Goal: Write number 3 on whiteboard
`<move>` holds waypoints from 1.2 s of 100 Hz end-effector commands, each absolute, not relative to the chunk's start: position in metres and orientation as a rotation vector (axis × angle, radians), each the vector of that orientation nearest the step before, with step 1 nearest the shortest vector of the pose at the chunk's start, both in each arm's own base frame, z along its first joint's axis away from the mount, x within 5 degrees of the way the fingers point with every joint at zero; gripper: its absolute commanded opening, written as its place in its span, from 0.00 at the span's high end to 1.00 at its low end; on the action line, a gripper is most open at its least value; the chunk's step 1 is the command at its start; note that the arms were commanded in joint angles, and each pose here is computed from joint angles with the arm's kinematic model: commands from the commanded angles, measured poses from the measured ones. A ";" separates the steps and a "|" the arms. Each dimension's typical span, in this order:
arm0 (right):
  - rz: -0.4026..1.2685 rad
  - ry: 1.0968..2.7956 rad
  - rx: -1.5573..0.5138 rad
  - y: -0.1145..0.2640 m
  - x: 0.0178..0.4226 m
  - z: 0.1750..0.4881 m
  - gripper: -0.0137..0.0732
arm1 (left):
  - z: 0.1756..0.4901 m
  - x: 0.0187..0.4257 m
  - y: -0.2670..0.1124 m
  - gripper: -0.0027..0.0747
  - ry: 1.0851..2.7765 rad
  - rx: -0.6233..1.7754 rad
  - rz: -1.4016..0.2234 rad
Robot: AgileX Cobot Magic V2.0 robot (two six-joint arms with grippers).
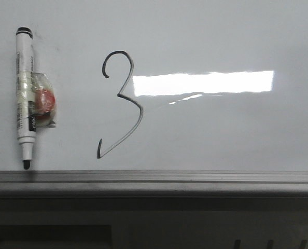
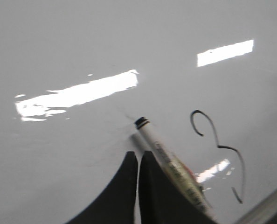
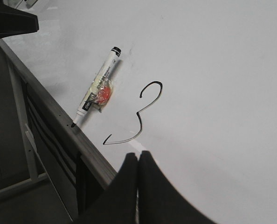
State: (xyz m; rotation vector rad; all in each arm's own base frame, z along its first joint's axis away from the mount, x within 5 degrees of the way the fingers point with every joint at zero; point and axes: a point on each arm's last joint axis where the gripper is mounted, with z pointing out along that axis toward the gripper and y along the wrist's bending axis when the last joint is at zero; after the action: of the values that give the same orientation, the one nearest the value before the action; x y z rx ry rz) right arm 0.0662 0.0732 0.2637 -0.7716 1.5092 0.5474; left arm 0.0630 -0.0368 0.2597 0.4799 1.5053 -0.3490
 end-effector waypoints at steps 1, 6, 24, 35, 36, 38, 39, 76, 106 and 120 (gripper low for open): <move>0.543 1.411 -0.719 0.073 0.068 0.280 0.92 | 0.275 0.063 -0.031 0.99 1.431 0.387 -0.311; 0.543 1.411 -0.719 0.073 0.068 0.280 0.92 | 0.275 0.061 -0.026 0.99 1.417 0.347 -0.274; 0.543 1.411 -0.719 0.073 0.068 0.280 0.92 | 0.257 0.054 -0.012 0.99 1.403 0.199 -0.113; 0.543 1.411 -0.719 0.073 0.068 0.280 0.92 | 0.239 0.054 -0.005 0.99 1.422 0.104 -0.043; 0.543 1.411 -0.719 0.073 0.068 0.280 0.92 | 0.237 0.054 -0.005 0.99 1.425 0.091 -0.037; 0.543 1.411 -0.719 0.073 0.068 0.280 0.92 | 0.233 0.054 -0.004 0.99 1.432 0.067 -0.035; 0.543 1.411 -0.719 0.073 0.068 0.280 0.92 | 0.232 0.054 -0.003 0.99 1.431 0.055 -0.039; 0.543 1.411 -0.719 0.073 0.068 0.280 0.92 | 0.177 0.054 0.000 0.99 1.775 -0.020 -0.008; 0.543 1.411 -0.719 0.073 0.068 0.280 0.92 | 0.180 0.054 0.000 0.99 1.745 -0.020 -0.008; 0.543 1.411 -0.719 0.073 0.068 0.280 0.92 | 0.180 0.054 0.000 0.99 1.745 -0.020 -0.008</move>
State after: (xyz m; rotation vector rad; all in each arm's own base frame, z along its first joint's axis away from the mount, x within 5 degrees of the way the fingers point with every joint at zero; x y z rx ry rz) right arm 0.0662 0.0732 0.2632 -0.7749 1.5083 0.5441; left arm 0.0536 0.0005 0.1823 -0.0126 1.8101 -0.0004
